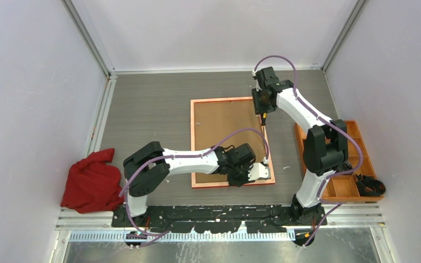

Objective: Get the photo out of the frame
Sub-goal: Release the photo frame item from the photo frame.

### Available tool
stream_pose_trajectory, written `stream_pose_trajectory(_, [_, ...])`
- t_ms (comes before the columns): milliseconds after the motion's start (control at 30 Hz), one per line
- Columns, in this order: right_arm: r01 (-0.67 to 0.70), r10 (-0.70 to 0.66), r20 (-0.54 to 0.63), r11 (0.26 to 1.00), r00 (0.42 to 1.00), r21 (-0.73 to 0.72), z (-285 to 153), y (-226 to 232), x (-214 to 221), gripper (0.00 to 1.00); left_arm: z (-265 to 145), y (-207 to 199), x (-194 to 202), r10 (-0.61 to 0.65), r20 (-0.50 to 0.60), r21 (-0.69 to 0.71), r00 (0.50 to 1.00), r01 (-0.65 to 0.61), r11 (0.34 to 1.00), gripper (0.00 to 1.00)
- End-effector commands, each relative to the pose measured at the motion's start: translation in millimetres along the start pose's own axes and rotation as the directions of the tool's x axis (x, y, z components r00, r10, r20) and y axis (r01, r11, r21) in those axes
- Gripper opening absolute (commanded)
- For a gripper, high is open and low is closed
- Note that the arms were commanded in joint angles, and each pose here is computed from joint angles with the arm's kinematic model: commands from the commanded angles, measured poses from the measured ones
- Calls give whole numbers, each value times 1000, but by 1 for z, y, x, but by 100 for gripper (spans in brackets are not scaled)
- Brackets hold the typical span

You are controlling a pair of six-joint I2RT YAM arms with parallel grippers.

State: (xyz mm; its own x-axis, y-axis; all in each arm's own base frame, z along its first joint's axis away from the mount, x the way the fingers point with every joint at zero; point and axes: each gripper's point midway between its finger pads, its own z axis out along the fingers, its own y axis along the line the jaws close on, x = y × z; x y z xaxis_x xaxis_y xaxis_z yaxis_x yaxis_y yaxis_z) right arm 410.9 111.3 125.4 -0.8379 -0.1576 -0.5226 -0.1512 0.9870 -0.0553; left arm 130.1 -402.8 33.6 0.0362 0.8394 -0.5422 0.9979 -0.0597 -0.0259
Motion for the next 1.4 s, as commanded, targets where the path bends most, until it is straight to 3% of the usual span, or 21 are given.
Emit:
stream_pose_trajectory(0, [28, -28, 13, 1000, 1000, 2, -6, 0, -11, 1, 20, -6, 14, 2, -34, 41, 999, 0, 999, 3])
stream_pose_trajectory(700, [32, -33, -31, 999, 999, -26, -3, 5, -4, 1, 23, -3, 15, -6, -40, 25, 999, 7, 1000, 3])
stream_pose_trajectory(1367, [-45, 46, 35, 998, 998, -44, -4, 7, -18, 1, 23, -5, 15, -7, -41, 36, 999, 8, 999, 2])
